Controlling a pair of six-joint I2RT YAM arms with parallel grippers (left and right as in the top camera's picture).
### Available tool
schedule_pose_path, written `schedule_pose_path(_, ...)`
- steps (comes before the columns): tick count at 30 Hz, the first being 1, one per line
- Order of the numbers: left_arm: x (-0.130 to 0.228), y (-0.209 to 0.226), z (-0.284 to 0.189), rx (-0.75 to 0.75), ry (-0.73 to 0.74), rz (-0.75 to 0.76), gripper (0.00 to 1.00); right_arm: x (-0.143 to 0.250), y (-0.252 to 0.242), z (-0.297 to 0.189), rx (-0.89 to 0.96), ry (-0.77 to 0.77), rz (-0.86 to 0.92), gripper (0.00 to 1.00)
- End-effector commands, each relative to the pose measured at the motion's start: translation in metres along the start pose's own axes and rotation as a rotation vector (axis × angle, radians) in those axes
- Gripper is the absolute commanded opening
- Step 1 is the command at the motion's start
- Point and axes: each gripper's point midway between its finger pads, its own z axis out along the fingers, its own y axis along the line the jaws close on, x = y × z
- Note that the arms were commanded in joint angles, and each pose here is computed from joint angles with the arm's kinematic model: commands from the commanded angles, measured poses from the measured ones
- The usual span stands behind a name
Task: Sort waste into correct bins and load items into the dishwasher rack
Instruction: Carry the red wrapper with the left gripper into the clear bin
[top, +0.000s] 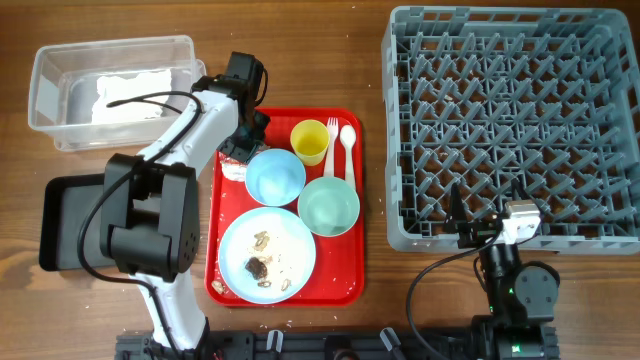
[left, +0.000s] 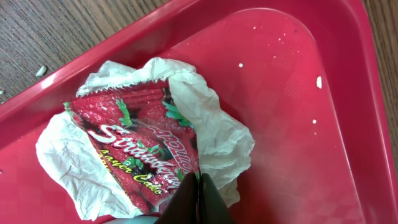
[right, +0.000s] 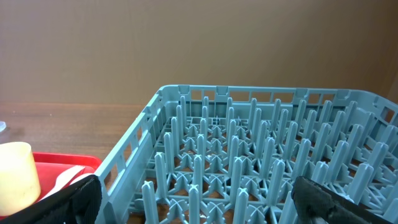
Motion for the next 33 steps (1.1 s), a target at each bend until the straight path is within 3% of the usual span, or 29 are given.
schedule_pose_path(1,-0.003,0.002,-0.005,0.003,-0.026,0.002,0.04,0.000,0.001,0.000,-0.005,-0.001,0.008,1.00)
schedule_pose_path(10,-0.014,-0.018,-0.078,0.193,-0.094,-0.010,0.04,0.000,0.001,0.000,-0.005,-0.001,0.008,1.00)
schedule_pose_path(16,-0.044,-0.034,-0.120,0.321,-0.265,-0.028,0.04,0.000,0.001,0.000,-0.005,-0.001,0.008,1.00)
schedule_pose_path(20,-0.084,-0.048,-0.160,0.433,-0.457,-0.046,0.04,0.000,0.001,0.000,-0.005,-0.001,0.008,1.00)
schedule_pose_path(25,-0.147,-0.028,-0.184,0.400,-0.690,-0.129,0.04,0.000,0.001,0.000,-0.005,-0.001,0.008,1.00)
schedule_pose_path(33,-0.233,0.007,-0.162,0.350,-0.732,-0.187,0.04,0.000,0.001,0.000,-0.005,-0.001,0.008,1.00)
